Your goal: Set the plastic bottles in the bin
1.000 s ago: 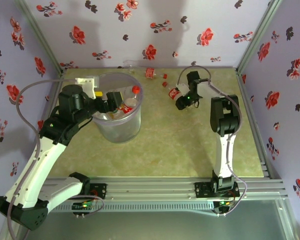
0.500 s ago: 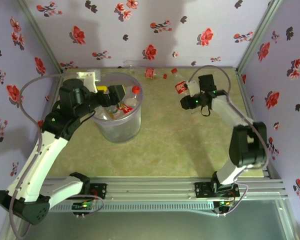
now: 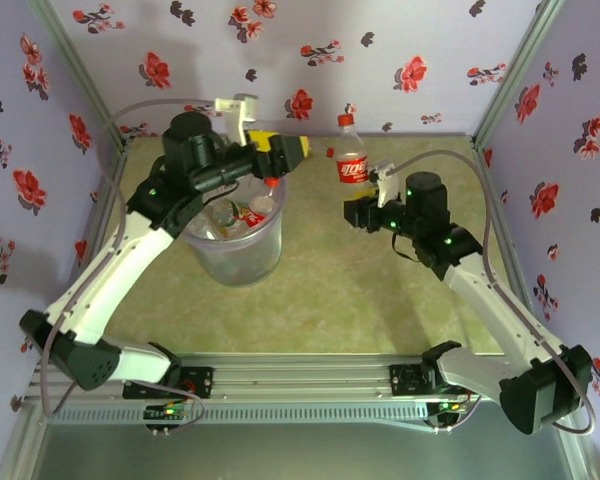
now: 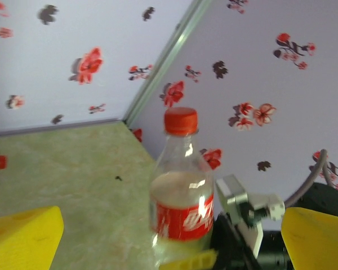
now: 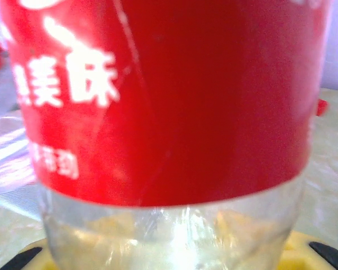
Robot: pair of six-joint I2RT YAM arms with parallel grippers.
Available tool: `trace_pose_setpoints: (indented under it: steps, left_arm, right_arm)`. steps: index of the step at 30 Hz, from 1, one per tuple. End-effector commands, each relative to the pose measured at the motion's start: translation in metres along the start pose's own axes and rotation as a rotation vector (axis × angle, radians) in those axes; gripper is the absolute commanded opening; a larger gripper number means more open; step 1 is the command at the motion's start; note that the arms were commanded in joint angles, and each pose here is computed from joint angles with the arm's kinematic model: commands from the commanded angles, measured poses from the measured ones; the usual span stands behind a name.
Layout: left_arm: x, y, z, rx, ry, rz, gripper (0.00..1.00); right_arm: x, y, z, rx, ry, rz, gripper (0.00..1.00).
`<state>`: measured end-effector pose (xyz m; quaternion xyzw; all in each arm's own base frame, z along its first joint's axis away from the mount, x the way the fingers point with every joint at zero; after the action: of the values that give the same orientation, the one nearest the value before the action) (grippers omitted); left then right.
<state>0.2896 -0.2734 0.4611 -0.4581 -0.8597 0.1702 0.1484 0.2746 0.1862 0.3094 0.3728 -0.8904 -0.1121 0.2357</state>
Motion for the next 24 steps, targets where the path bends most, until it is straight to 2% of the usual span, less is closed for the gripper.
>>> trace_pose_setpoints:
  steps: [1, 6, 12, 22, 24]
  left_arm:
    - [-0.016, -0.019, -0.008, -0.044, -0.006, 0.08, 1.0]
    - [-0.038, -0.027, 0.001, -0.051, 0.039, 0.11, 1.0]
    - [-0.057, -0.035, 0.014, -0.034, 0.09, 0.149, 1.0]
    - [-0.062, -0.042, 0.029, -0.031, 0.144, 0.175, 0.97]
    - [-0.062, -0.042, 0.032, -0.031, 0.151, 0.175, 0.93]
  right_arm:
    - [0.002, 0.022, -0.008, 0.004, -0.055, -0.076, 0.3]
    - [0.001, 0.049, -0.012, 0.049, -0.053, -0.165, 0.3]
    - [0.0, 0.062, -0.016, 0.076, -0.059, -0.221, 0.3]
    - [0.004, 0.06, -0.033, 0.102, -0.154, -0.175, 0.31]
    - [0.005, 0.061, -0.035, 0.105, -0.168, -0.181, 0.32]
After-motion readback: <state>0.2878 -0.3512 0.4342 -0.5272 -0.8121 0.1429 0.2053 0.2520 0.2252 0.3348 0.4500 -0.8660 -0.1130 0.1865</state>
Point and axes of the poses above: each hand's point on the last joint's axis, 136 mm out from that joint toward the fingers, its own x axis back along the fingers, its own y axis along the line the jaws close on, z = x × y, the point moved 4 cm from there along x, back along the fingers, and after that the axes turned 7 degrees about -x, right-handed, at the moved point
